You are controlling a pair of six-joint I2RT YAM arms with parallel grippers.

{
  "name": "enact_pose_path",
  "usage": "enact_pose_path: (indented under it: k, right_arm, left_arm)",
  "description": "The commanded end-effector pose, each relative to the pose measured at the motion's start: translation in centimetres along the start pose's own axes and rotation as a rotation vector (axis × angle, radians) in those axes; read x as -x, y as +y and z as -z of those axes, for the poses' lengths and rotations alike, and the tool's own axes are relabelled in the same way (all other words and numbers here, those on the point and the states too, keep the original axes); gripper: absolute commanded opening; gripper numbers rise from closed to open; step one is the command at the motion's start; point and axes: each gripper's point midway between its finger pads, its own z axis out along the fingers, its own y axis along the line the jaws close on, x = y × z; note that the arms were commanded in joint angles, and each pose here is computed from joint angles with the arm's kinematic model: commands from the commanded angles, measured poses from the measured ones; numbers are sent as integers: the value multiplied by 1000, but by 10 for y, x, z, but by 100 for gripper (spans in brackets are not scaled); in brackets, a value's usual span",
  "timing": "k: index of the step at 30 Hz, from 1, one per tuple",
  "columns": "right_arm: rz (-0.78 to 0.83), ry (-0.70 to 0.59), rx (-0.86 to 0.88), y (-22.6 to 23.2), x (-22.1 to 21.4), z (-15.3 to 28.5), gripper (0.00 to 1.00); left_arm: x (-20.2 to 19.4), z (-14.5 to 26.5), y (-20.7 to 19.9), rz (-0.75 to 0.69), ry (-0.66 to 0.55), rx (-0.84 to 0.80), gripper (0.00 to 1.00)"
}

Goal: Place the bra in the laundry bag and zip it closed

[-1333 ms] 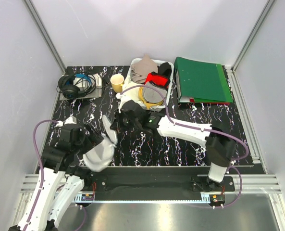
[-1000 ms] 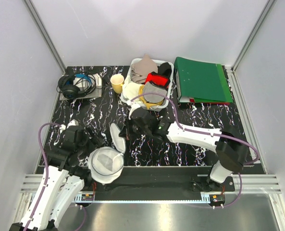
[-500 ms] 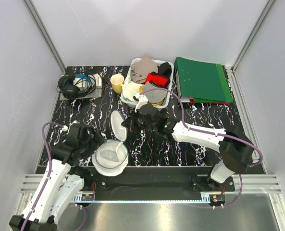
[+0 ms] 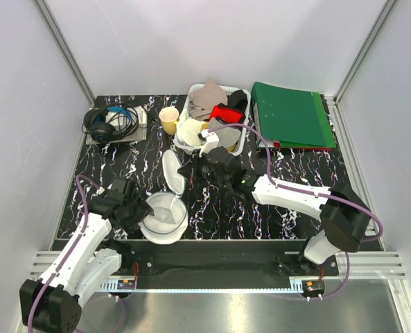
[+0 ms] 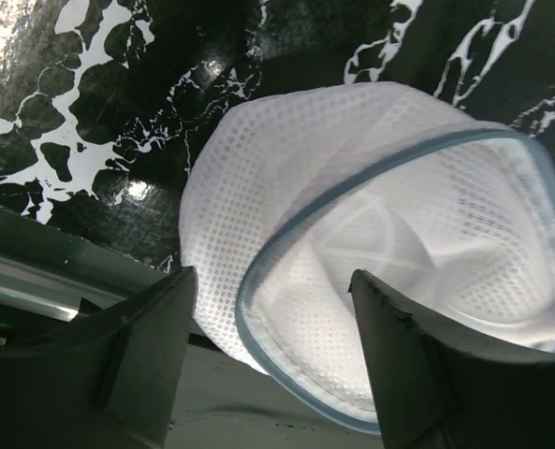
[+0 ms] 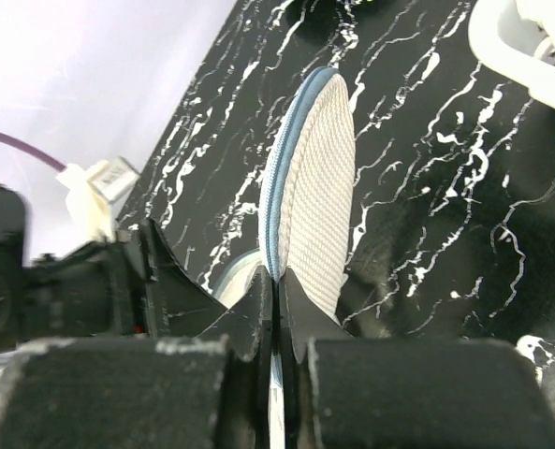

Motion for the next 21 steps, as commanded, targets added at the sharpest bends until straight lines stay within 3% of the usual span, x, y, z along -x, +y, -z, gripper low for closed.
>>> enact_pose_path:
  k: [1, 2, 5, 6, 7, 14, 18, 21]
  right_arm:
    - [-24, -83, 76, 20, 28, 3, 0]
    - [-24, -78, 75, 19, 27, 3, 0]
    - [-26, -67, 64, 14, 23, 4, 0]
    - [-27, -63, 62, 13, 20, 4, 0]
    - [-29, -63, 61, 12, 21, 5, 0]
    - [-20, -25, 3, -11, 5, 6, 2]
    - [5, 0, -36, -23, -7, 5, 2]
    - [14, -10, -63, -31, -8, 5, 2]
  left_arm:
    - [9, -8, -11, 20, -31, -40, 60]
    - [13, -7, -15, 4, -41, -61, 38]
    - [30, 3, -37, -62, -83, -165, 19]
    - [34, 8, -44, -86, -87, -196, 4]
    - [38, 12, -47, -105, -96, -204, 0]
    - [79, 83, -76, -295, -323, -329, 0]
    - [95, 124, -76, -280, -495, -398, 0]
    - [100, 135, -75, -272, -542, -410, 0]
